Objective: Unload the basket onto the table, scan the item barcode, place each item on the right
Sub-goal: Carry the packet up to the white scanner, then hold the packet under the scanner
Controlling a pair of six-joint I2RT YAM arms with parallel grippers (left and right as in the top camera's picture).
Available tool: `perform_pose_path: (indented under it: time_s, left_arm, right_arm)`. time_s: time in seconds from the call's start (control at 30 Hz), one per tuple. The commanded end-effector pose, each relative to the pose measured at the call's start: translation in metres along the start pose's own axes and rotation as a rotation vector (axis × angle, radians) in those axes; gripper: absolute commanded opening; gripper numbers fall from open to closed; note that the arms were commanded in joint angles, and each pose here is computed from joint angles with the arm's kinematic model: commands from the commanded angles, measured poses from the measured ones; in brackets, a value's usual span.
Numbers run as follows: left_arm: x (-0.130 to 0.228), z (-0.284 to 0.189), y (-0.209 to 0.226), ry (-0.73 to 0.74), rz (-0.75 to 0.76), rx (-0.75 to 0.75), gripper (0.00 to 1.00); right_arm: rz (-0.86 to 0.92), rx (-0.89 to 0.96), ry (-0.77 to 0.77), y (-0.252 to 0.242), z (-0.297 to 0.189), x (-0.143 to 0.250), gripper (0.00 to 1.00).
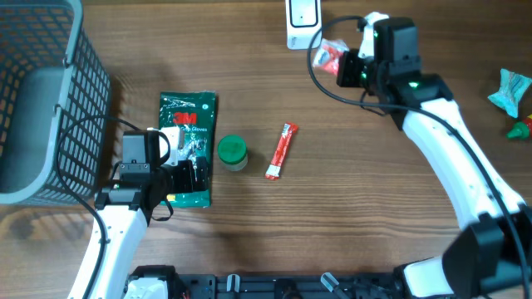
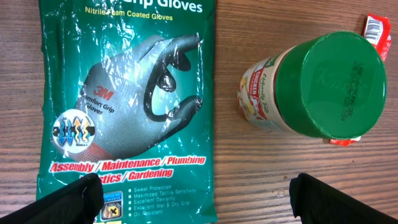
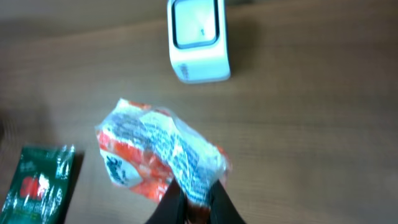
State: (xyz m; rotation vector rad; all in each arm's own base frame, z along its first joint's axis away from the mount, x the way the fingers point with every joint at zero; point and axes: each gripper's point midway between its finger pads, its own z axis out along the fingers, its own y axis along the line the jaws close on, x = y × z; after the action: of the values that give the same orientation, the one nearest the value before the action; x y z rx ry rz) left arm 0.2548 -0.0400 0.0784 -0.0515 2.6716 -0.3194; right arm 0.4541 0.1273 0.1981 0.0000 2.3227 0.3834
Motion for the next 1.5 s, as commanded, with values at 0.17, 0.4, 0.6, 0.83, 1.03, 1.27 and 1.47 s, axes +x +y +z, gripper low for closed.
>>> perform_pose_path:
  time_s: [0.17, 0.4, 0.6, 0.83, 1.03, 1.27, 1.47]
  left_arm:
    - [-0.001, 0.0, 0.002, -0.003, -0.016, -0.005, 1.0]
    - [-0.001, 0.0, 0.002, -0.003, -0.016, -0.005, 1.0]
    - [-0.001, 0.0, 0.002, -0.003, -0.016, -0.005, 1.0]
    - [-0.001, 0.0, 0.002, -0.003, -0.016, -0.005, 1.0]
    - [-0.001, 0.0, 0.002, -0.003, -0.016, -0.005, 1.0]
    - [-0.001, 0.0, 0.002, -0.003, -0.016, -0.005, 1.0]
    - [-0.001, 0.0, 0.002, -0.003, -0.016, -0.005, 1.0]
  right_arm:
    - [-0.112, -0.022, -0.146, -0.002, 0.06, -0.026, 0.04]
    - [-0.187, -0.064, -0.386, -0.001, 0.117, -0.055, 0.04]
    - [-0.196, -0.08, -0.542, -0.003, 0.139, -0.069, 0.04]
    - [-0.223, -0.061, -0.583, -0.005, 0.176, -0.086, 0.04]
    - [-0.254, -0.012, -0.603, -0.011, 0.188, -0.094, 0.04]
    - [-0.24, -0.042, -0.554, -0.006, 0.196, -0.081, 0.05]
    - [-0.25, -0.057, -0.488, 0.006, 0.205, -0.064, 0.04]
